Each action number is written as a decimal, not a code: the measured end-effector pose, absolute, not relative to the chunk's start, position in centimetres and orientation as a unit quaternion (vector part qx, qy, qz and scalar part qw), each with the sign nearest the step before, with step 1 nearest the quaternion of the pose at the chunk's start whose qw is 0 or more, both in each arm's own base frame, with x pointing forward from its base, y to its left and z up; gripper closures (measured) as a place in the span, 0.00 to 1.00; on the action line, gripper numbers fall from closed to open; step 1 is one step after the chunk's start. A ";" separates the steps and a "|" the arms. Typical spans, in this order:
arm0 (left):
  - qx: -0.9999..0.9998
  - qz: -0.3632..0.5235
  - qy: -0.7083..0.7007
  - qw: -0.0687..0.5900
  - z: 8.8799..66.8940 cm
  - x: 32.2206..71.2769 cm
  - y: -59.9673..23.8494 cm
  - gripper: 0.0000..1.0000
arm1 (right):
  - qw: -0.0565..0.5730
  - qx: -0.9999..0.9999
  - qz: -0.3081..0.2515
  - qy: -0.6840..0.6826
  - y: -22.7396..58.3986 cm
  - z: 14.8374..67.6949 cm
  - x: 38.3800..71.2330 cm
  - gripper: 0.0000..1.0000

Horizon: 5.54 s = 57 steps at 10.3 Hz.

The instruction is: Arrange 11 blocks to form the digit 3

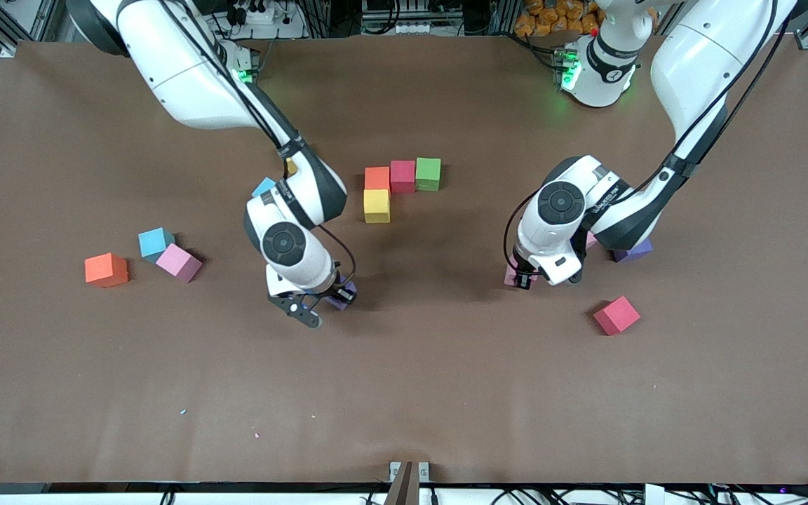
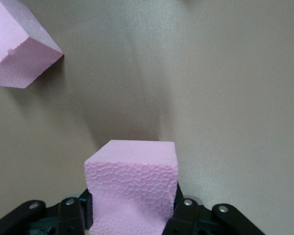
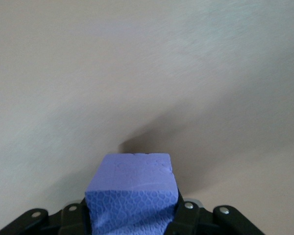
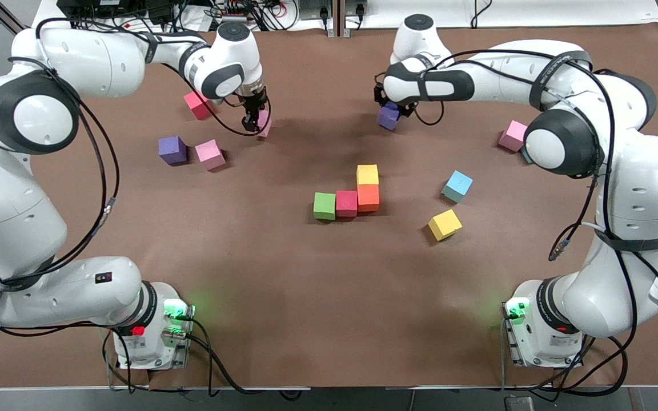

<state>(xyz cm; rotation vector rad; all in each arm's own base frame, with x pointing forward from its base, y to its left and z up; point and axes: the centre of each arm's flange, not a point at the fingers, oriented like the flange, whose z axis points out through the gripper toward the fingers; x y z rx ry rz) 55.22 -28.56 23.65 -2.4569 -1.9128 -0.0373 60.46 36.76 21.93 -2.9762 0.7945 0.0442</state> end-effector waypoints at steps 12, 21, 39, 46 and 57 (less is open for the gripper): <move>-0.789 -0.012 -0.615 0.013 23.7 55.3 -28.5 0.44 | 0.005 -0.993 0.042 -0.110 45.5 22.2 53.7 0.44; -0.789 -0.012 -0.614 0.013 23.7 55.2 -28.6 0.44 | 0.005 -0.988 0.080 -0.135 45.6 19.7 50.8 0.44; -0.790 -0.012 -0.613 0.014 23.6 55.2 -28.6 0.44 | 0.012 -0.987 0.076 -0.140 45.8 19.7 50.1 0.44; -0.790 -0.012 -0.612 0.014 23.6 55.2 -28.6 0.44 | 0.008 -0.986 0.089 -0.144 45.2 19.7 48.6 0.44; -0.791 -0.012 -0.612 0.014 23.6 55.2 -28.6 0.44 | 0.010 -0.986 0.090 -0.143 45.0 19.6 48.4 0.44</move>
